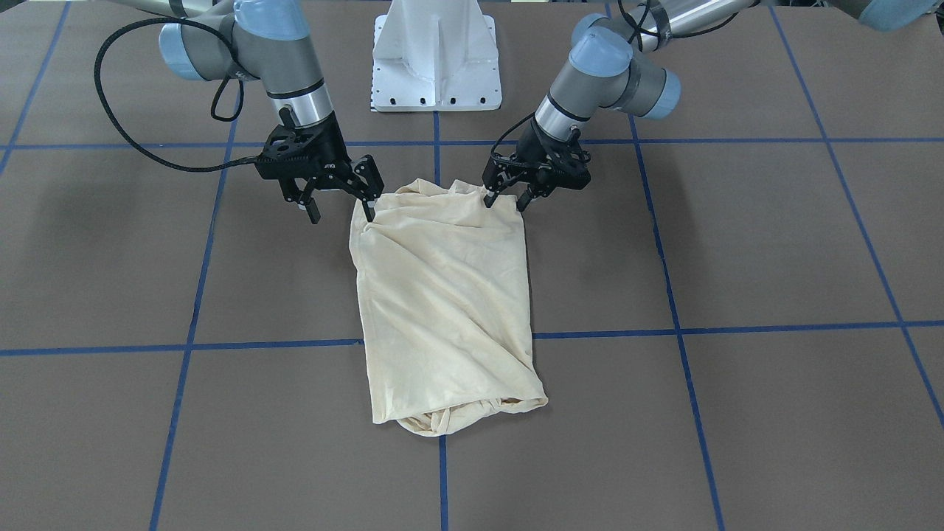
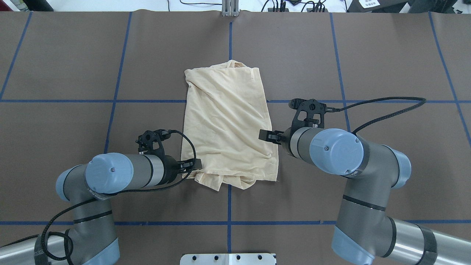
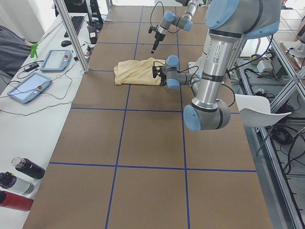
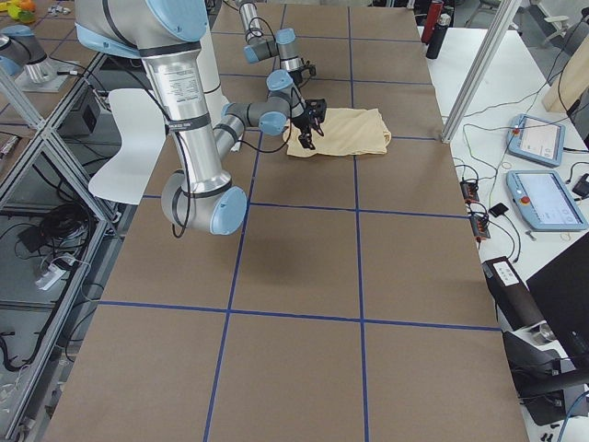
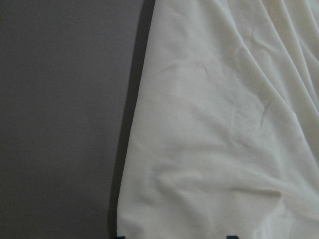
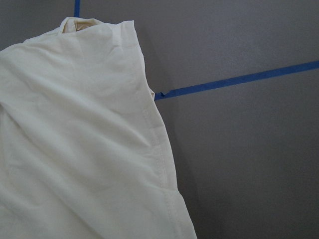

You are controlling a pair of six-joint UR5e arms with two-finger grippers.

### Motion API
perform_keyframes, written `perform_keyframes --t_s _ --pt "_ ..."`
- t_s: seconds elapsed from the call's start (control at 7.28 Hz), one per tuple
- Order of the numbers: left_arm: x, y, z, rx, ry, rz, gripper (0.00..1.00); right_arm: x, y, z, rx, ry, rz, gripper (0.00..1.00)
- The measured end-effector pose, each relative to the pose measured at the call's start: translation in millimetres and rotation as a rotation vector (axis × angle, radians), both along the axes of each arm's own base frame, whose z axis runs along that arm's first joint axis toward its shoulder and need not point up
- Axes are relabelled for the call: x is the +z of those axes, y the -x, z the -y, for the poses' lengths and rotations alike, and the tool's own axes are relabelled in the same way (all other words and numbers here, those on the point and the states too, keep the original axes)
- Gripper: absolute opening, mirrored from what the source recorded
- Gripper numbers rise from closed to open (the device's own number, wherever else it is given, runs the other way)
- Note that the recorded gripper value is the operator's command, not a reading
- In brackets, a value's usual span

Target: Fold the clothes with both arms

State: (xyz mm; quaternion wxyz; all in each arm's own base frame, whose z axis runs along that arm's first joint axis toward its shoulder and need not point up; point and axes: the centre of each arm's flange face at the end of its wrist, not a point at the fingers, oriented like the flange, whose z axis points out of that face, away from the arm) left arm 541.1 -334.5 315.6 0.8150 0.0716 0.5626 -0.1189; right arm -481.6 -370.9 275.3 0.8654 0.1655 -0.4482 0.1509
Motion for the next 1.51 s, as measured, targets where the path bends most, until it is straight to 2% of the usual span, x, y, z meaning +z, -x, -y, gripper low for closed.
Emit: perform_keyframes --t_s 0.41,0.69,1.1,1.51 --pt "-3 1 -2 0.009 0.004 0.012 0.71 -1 0 1 0.001 -0.001 0.001 1.00" --pt "-13 6 -6 0.018 0.013 0.050 0.71 -1 0 1 0.001 -0.001 0.001 1.00" --pt "-12 -2 -20 0.044 0.021 0.078 0.62 -1 0 1 0.002 -0.001 0.001 1.00" --pt "-15 -6 -22 0.047 0.020 0.076 0.52 -1 0 0 0.001 -0.001 0.001 1.00"
